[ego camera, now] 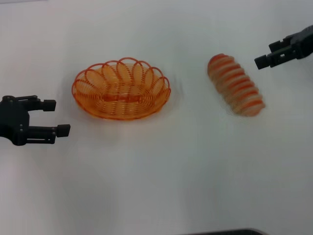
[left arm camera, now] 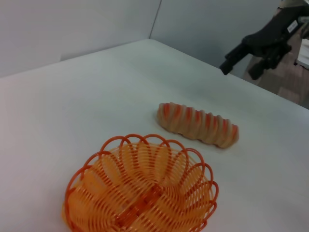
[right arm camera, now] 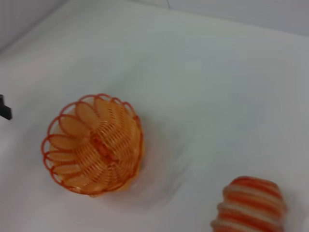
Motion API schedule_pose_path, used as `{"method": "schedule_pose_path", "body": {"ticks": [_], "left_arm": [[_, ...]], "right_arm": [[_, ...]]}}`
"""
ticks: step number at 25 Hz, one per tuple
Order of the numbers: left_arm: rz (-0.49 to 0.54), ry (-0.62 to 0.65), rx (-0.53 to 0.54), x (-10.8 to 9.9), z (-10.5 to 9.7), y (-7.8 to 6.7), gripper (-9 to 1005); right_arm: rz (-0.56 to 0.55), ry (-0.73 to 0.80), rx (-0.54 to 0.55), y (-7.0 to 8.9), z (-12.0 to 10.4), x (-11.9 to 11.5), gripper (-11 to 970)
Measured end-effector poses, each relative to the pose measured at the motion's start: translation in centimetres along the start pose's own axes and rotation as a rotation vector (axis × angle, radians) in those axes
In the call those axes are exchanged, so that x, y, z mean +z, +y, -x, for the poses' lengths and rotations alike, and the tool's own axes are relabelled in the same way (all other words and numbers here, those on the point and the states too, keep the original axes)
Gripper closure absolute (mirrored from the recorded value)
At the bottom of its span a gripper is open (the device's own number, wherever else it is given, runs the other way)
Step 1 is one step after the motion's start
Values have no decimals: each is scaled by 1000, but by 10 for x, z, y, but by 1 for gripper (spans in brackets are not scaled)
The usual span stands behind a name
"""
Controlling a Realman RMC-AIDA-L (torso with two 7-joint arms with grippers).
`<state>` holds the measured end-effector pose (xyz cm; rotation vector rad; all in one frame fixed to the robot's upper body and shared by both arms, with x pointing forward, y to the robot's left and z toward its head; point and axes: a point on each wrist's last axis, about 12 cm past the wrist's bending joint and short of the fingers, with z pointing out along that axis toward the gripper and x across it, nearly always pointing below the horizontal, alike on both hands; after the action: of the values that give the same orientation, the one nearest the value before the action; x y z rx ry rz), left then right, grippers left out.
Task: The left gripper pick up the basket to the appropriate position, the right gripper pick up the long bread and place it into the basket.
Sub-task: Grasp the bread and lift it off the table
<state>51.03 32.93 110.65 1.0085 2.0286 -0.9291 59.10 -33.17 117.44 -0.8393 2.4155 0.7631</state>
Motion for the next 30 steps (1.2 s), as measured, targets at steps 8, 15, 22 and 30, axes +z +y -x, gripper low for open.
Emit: {"method": "schedule_pose_path", "body": {"ticks": [8, 15, 22, 30], "left_arm": [[-12, 12, 15, 2, 4, 1, 143], [-16, 19, 22, 4, 5, 1, 142], [-14, 27, 26, 4, 6, 2, 143], [-23, 45, 31, 6, 7, 2, 143]], "right_arm": [[-98, 207, -37, 21, 52, 24, 47], [-167, 250, 24, 35, 79, 40, 47], [-241, 297, 126, 41, 85, 50, 47], [-325, 354, 149, 44, 88, 57, 48]]}}
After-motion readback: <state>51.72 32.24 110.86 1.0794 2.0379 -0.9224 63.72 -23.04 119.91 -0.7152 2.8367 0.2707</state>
